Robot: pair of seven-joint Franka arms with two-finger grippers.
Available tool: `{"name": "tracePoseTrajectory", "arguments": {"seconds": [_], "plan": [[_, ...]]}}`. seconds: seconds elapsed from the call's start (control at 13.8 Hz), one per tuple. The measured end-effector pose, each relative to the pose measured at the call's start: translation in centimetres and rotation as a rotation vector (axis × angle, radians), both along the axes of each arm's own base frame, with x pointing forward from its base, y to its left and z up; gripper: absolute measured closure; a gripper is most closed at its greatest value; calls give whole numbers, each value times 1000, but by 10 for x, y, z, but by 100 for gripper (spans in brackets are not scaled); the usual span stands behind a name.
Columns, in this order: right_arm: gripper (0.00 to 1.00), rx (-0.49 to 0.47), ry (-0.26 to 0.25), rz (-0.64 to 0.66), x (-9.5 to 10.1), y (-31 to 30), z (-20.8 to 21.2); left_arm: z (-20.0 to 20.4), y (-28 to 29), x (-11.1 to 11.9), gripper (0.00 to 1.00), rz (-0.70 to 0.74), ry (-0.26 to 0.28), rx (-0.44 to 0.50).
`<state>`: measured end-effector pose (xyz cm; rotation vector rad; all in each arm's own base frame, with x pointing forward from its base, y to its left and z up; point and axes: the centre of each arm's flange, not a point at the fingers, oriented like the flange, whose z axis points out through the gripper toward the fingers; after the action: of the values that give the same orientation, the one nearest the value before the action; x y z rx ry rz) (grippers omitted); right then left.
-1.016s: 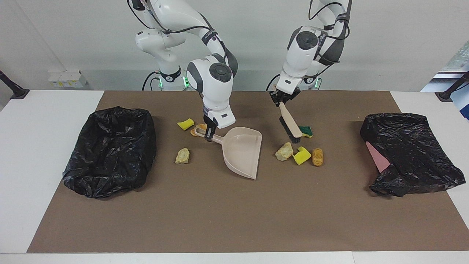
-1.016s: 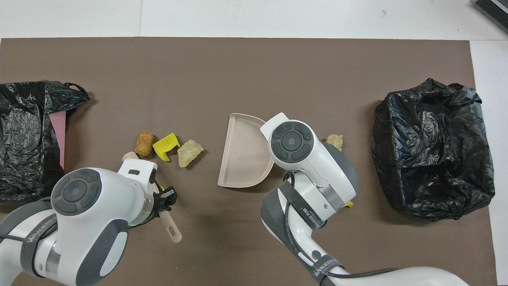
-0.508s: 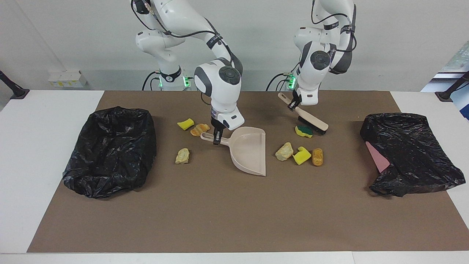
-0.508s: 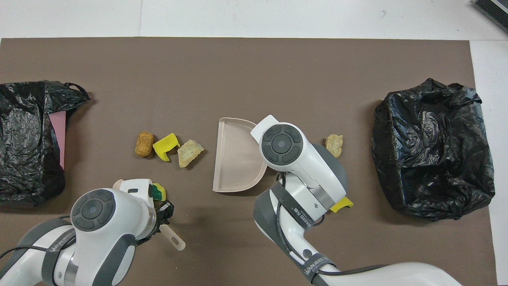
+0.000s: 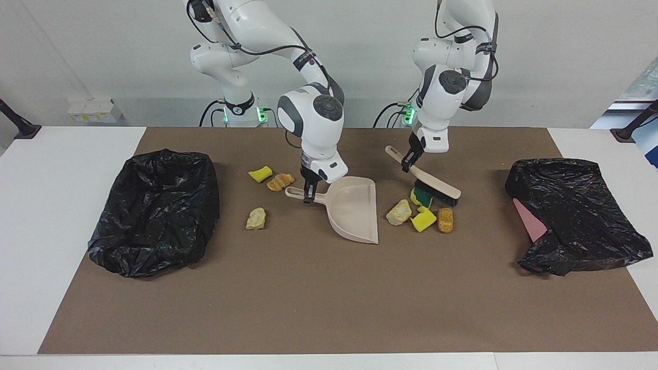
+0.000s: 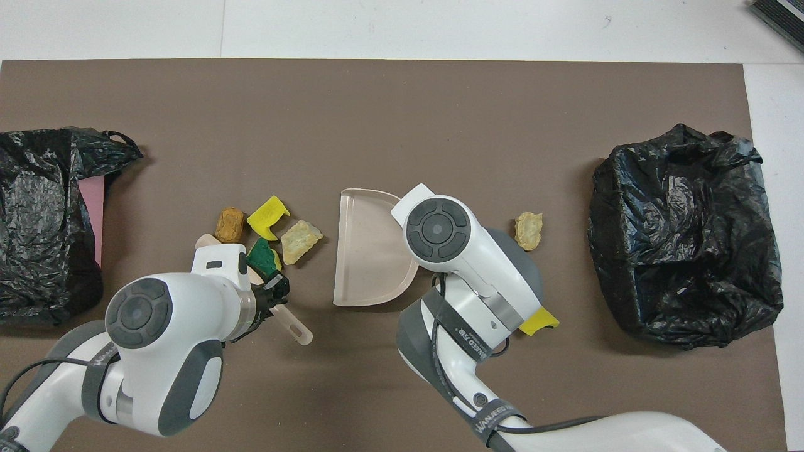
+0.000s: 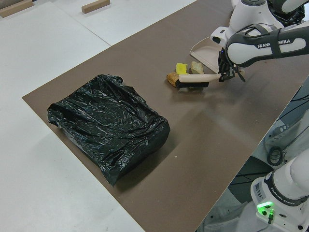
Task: Sweep and dump trash in bin
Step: 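Sweep the bread and sponge pieces into the dustpan with the left gripper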
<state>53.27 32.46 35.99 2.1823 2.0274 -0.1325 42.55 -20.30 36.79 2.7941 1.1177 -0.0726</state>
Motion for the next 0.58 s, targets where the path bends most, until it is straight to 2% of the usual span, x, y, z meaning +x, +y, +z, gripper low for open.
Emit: {"name": "tracePoseTrajectory", "arguments": {"seconds": [0.22, 0.44, 0.58], "plan": [[67, 0, 0, 0, 0, 0, 0, 11, 0, 20, 73, -66, 17, -4], [67, 0, 0, 0, 0, 0, 0, 40, 34, 43, 73, -166, 52, -6], [67, 0, 0, 0, 0, 0, 0, 47, 60, 53, 73, -239, 56, -9]]}}
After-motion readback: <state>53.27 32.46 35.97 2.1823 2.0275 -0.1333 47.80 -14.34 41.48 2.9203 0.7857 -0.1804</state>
